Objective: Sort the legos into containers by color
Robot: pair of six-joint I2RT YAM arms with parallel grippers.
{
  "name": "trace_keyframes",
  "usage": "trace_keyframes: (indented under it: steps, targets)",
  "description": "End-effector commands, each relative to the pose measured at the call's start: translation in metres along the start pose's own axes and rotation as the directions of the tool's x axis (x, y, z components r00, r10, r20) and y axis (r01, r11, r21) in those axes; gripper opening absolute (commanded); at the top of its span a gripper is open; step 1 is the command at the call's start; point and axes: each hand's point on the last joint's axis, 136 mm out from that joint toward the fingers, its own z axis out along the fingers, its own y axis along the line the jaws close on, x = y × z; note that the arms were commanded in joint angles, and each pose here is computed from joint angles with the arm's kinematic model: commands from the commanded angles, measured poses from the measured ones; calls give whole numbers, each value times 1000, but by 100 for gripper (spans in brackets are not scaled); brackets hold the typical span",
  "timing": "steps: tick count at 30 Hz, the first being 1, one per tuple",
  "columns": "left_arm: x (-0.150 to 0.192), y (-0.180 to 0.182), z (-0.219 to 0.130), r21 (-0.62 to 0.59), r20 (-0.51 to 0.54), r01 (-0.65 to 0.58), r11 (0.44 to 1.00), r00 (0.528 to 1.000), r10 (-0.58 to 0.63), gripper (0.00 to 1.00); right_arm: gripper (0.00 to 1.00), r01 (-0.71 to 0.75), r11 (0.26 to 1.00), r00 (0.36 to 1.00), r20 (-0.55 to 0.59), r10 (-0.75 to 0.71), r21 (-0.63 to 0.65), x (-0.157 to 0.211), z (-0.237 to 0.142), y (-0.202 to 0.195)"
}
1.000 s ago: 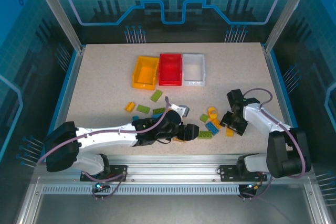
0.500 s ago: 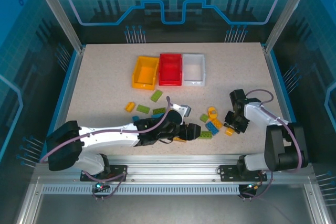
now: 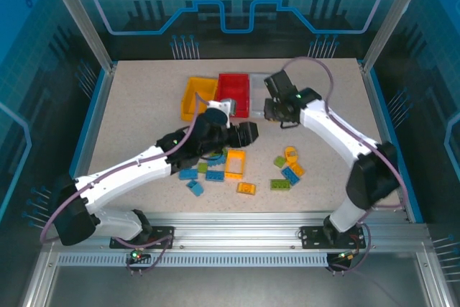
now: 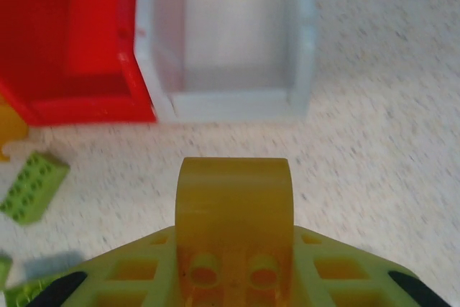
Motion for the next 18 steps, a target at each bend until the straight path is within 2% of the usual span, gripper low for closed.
trace_keyframes:
  steps: [1,4,10,16,18]
  targets:
    - [-13,21,-8,-74,-6,-7,997,1000,6,70,32,-7,999,997,-72,9,32,-16,41,3]
    - [-21,33,-10,-103,2,17,995,1000,-17,70,34,-7,998,993,-118,13,56,-29,75,8]
    - [-16,66,-11,-201,-46,80,976,995,-91,67,37,-18,996,985,-172,33,89,-33,115,6]
    - [-7,91,-15,-269,-78,95,958,990,-120,65,39,-34,996,980,-191,48,78,-38,134,1]
    - [-5,100,-17,-298,-86,92,950,989,-123,65,44,-28,997,982,-186,40,69,-42,132,4]
